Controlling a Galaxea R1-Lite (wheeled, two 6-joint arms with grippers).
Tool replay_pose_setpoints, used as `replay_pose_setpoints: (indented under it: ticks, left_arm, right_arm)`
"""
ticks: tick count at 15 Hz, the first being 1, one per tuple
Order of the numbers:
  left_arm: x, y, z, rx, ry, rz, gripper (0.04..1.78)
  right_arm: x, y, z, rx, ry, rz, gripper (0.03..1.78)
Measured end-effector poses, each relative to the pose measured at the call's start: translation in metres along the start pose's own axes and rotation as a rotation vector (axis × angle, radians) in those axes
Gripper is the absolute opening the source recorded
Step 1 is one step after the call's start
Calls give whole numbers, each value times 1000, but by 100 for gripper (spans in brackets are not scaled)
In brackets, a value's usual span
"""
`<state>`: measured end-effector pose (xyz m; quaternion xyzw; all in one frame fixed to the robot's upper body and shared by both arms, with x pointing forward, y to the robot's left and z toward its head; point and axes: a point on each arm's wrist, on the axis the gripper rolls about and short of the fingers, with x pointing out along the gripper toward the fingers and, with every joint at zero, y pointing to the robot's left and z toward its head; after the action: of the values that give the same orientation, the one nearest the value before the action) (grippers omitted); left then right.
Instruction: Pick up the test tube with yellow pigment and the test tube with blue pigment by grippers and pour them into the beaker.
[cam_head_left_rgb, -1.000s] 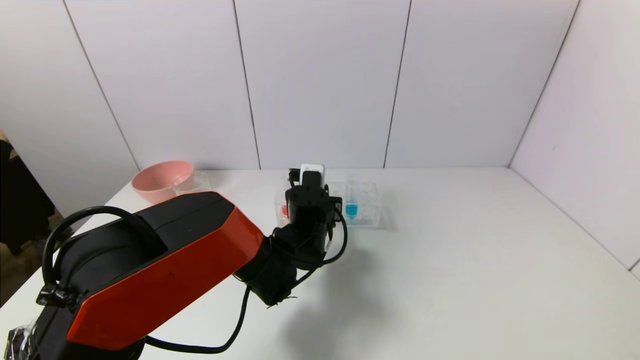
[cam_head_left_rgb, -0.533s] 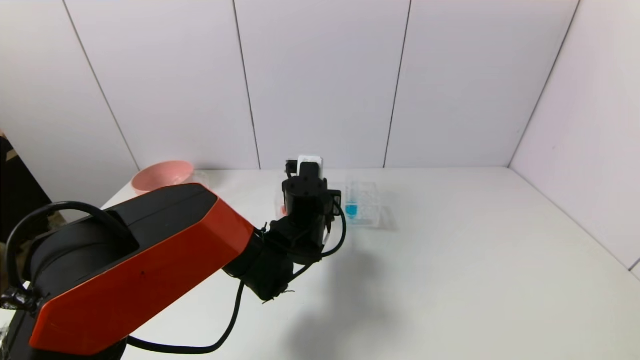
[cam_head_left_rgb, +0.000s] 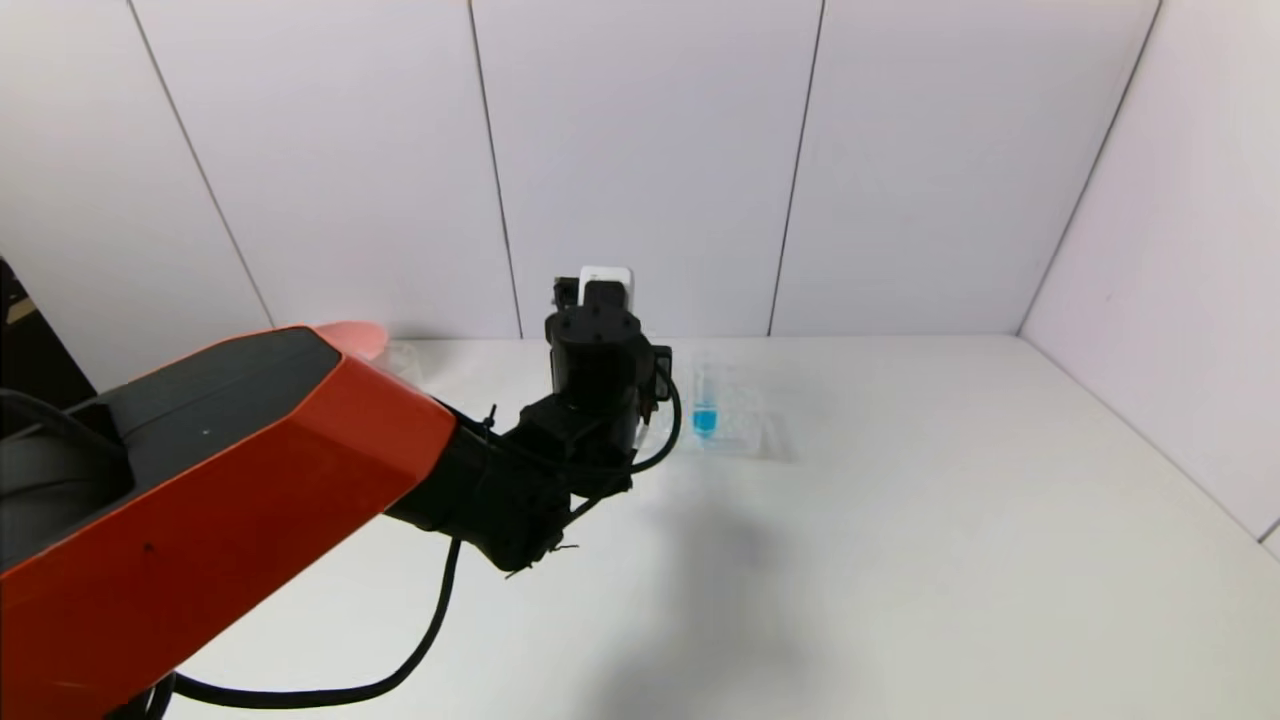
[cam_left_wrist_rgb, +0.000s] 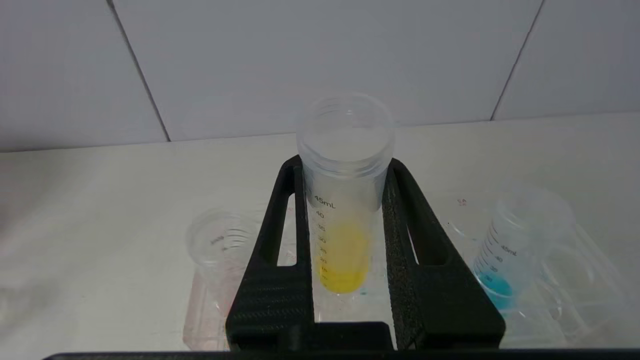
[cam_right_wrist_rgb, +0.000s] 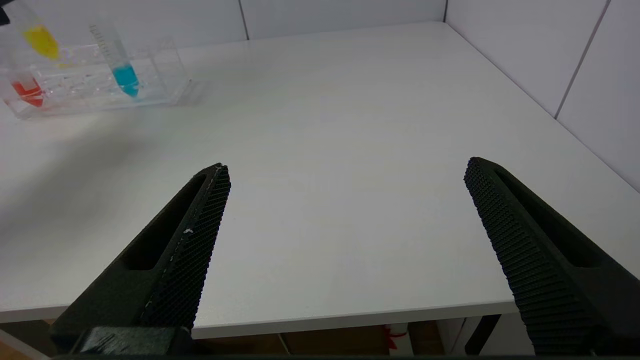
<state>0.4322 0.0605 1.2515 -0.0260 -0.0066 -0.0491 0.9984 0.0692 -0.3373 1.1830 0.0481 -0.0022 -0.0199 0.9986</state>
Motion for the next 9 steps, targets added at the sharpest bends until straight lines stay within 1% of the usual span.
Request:
replay_pose_setpoints:
  ticks: [5,9]
  left_arm:
    - [-8,-3,26,-9,-10,-24,43]
    - [-14,-5,41,-12,-14,-35,43]
  right_arm:
    - [0,0,0,0,0,0,171]
    - [0,0,0,0,0,0,171]
